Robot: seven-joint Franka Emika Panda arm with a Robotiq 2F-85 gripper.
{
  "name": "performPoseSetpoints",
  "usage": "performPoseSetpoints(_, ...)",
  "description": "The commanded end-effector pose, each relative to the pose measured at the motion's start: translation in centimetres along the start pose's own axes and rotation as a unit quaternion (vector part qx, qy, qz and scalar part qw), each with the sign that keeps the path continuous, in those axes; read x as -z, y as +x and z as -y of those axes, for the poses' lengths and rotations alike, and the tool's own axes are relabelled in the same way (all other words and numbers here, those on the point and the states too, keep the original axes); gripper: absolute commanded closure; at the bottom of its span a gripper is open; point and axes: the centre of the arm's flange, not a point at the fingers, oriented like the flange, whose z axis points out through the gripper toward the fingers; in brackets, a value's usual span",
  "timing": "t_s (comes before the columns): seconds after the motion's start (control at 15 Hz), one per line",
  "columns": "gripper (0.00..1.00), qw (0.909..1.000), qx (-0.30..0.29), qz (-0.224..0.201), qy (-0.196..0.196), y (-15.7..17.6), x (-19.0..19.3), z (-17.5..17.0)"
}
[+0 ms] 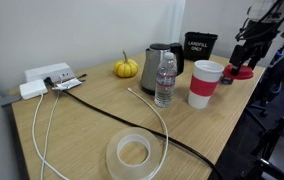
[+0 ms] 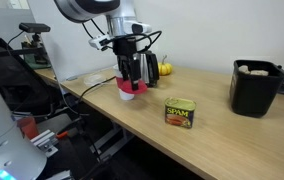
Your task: Take the lid on the cup and put it on the table
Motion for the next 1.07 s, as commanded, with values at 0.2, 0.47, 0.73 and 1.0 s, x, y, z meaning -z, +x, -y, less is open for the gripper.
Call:
performPoseSetpoints(0.2,0.35,0.9986,-0.042,0.033,-0.005,-1.8,-5.1,0.3)
performPoseSetpoints(0.47,0.35,0.996,-0.067,0.059,-0.004,-2.3,-7.4,0.3)
performPoseSetpoints(0.73,0.35,0.9942,-0.08,0.071,-0.004,-2.4,-8.6,0.1)
performPoseSetpoints(1.0,0.09,0.9933,-0.093,0.069,0.007,-1.9,-8.6,-0.4)
